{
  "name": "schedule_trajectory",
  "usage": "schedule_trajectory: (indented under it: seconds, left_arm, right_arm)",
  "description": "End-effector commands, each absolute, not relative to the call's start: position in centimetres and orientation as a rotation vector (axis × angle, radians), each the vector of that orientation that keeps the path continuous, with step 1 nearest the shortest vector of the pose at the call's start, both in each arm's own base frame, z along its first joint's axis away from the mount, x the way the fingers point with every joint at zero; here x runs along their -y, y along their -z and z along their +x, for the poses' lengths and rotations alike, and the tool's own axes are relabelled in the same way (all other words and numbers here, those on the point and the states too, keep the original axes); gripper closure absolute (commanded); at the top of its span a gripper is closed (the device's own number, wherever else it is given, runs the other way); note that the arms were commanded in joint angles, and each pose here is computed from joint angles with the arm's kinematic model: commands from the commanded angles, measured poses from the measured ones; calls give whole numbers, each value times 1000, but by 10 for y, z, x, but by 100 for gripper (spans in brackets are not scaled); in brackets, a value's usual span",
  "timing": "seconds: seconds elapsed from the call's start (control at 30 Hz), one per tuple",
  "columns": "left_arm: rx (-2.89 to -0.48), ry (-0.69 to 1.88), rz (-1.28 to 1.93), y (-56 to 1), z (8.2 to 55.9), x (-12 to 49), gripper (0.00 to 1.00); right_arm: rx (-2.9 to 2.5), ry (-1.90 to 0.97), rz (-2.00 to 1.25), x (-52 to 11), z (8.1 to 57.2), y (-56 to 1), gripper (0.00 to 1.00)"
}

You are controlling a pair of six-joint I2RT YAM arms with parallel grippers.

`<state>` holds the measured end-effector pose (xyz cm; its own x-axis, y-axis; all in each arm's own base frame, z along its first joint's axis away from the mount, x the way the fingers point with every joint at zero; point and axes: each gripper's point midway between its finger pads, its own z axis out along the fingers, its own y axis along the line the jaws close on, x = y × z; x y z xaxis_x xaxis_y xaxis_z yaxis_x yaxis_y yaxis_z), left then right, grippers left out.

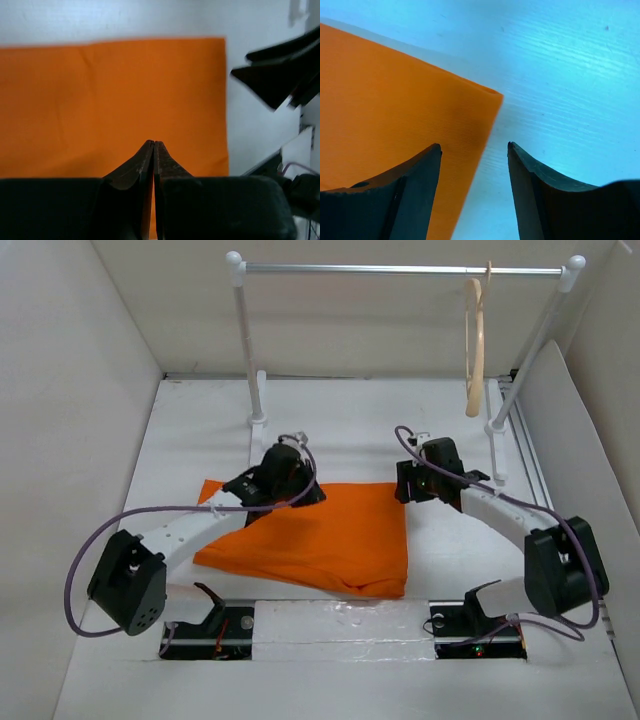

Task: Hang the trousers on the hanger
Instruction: Fold the trousers, then grab a hanger with the right arm

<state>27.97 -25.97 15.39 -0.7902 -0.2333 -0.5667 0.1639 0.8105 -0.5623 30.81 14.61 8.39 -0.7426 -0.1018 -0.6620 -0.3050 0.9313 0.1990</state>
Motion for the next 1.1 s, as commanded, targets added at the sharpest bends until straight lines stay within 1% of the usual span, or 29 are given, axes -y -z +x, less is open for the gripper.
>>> schedule_trajectory:
  seconds: [0.0,0.03,0.07,0.13,0.17,0.23,0.3,0.37,0.4,0.43,0.47,0.5,0.53,0.6,0.63,0.67,0.7,0.73,0.77,0.8,0.83,0.87,0.9,0.93,0.97,1.07]
  left_arm:
    - [-2558,815,-138,-94,234,248,100]
    - [-2608,790,-178,-73,220,239,100]
    - [-2612,795,-228,-67,222,233,100]
    - [-2659,792,-285,-49,212,224,100]
    - [-2659,769,-327,-44,216,216,100]
    - [-2683,710,-378,-29,217,201,100]
    - [-2678,670,-478,-21,229,182,100]
    - [-2669,636,-541,-17,239,169,100]
    - [-2612,574,-589,-22,258,156,100]
    - [-2613,571,-579,-22,258,156,100]
    - [-2595,541,-582,-23,264,150,100]
    - [-2572,488,-583,-26,272,144,100]
    - [-2549,492,-567,-36,283,147,100]
    - [-2546,485,-520,-46,288,148,100]
    - [-2523,506,-466,-62,291,157,100]
    - [-2505,506,-418,-72,293,161,100]
    - [-2478,492,-384,-83,296,163,99]
    - [-2415,523,-349,-109,302,169,100]
    - [-2390,538,-317,-121,302,172,100]
    - [-2356,566,-265,-135,304,176,100]
    - [-2276,609,-243,-162,310,179,100]
    - [-2238,627,-222,-175,312,180,100]
    - [-2206,633,-197,-185,314,181,100]
    - [-2155,655,-184,-204,319,184,100]
    - [-2144,657,-174,-210,322,185,100]
    - [-2146,645,-159,-217,331,189,100]
  right_arm:
    - [-2393,-387,-327,-148,330,-75,39]
    - [-2397,-395,-339,-151,336,-72,40]
    - [-2402,-404,-346,-154,339,-68,44]
    - [-2396,-438,-348,-162,348,-60,58]
    - [-2382,-446,-322,-161,355,-61,78]
    - [-2315,-505,-307,-171,372,-67,99]
    - [-2251,-546,-273,-177,394,-81,100]
    - [-2256,-544,-242,-179,404,-79,100]
    - [-2235,-518,-216,-178,416,-87,100]
    - [-2235,-518,-216,-178,416,-87,100]
    - [-2230,-518,-204,-178,418,-90,97]
    - [-2230,-513,-194,-177,419,-91,91]
    - [-2232,-508,-190,-176,418,-92,73]
    - [-2261,-486,-250,-184,403,-94,52]
    - [-2260,-467,-277,-187,400,-100,38]
    - [-2247,-435,-360,-197,392,-107,34]
    - [-2255,-376,-388,-194,382,-118,32]
    - [-2243,-366,-431,-199,376,-128,29]
    - [-2194,-353,-496,-205,376,-149,29]
    - [-2170,-368,-557,-217,361,-169,29]
    - [-2118,-370,-622,-225,358,-188,30]
    - [-2007,-384,-658,-236,363,-233,34]
    - [-1979,-380,-687,-238,358,-254,48]
    - [-1922,-363,-691,-238,356,-286,95]
    - [-1794,-336,-669,-235,363,-350,100]
    - [-1743,-120,-540,-185,378,-417,100]
